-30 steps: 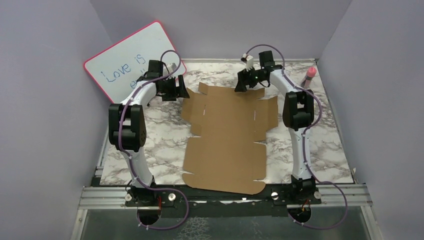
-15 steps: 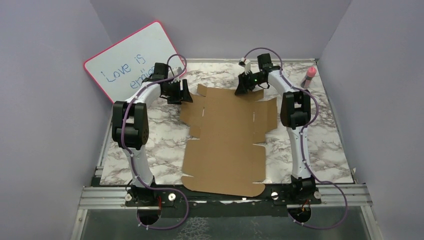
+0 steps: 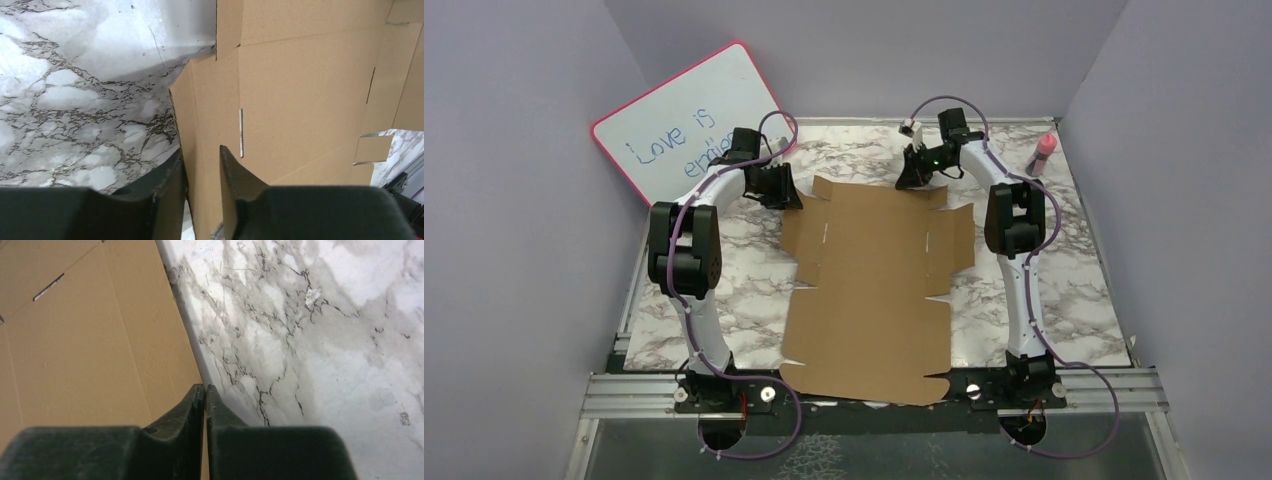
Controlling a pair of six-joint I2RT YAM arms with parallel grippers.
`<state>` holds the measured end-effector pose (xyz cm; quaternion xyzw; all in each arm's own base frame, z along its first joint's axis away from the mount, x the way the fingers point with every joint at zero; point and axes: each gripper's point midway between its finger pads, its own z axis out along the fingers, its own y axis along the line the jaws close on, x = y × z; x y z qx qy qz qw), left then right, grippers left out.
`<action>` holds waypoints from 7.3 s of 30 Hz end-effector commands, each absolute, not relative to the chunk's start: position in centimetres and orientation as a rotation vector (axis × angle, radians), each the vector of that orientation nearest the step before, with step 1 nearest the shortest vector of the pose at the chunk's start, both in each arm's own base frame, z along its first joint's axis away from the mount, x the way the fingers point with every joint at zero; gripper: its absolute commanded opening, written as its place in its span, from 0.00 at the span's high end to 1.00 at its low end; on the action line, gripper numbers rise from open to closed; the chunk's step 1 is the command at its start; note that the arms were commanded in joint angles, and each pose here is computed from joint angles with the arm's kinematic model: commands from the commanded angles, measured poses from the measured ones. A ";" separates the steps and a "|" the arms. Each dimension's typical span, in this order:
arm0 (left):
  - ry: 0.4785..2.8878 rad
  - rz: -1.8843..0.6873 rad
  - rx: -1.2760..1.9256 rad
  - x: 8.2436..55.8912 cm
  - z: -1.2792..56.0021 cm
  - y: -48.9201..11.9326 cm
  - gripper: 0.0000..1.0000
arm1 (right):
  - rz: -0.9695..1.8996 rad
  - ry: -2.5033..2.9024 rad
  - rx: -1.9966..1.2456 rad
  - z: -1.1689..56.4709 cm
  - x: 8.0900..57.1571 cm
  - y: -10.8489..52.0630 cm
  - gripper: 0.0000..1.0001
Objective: Fold the paper box
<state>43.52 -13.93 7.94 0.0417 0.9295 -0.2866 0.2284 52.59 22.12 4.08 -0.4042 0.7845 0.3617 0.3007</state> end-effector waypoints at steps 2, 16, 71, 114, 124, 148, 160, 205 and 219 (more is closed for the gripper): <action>2.553 -0.829 0.144 43.1 7.8 -14.5 0.75 | 1.015 1.947 -1.172 7.8 51.1 23.0 0.97; 2.469 -0.795 0.217 43.8 9.9 -14.6 0.84 | 0.903 1.895 -1.195 10.2 52.2 22.5 0.44; 2.403 -0.690 0.174 45.5 10.8 -14.6 0.81 | 0.756 1.630 -1.399 12.9 50.0 22.5 0.99; 2.021 -0.689 -0.192 39.7 21.4 -11.9 0.32 | 0.193 1.344 -1.539 17.5 45.5 23.5 0.99; 1.979 -0.783 -0.073 47.3 21.6 -14.7 0.45 | 0.130 1.238 -1.546 20.0 44.2 24.0 0.99; 1.998 -0.870 -0.017 44.9 17.9 -20.9 0.70 | -0.054 1.031 -1.501 24.0 44.5 25.2 0.99; 2.016 -0.712 -0.214 39.8 16.5 -16.4 0.56 | -0.080 0.963 -1.552 23.5 43.4 25.5 0.99; 2.058 -0.525 -0.037 37.3 10.5 -19.7 0.75 | -0.186 0.830 -1.581 25.8 43.7 27.1 0.99; 1.920 -0.531 -0.062 38.6 12.5 -19.8 0.67 | -0.300 0.725 -1.588 27.2 43.6 26.9 0.99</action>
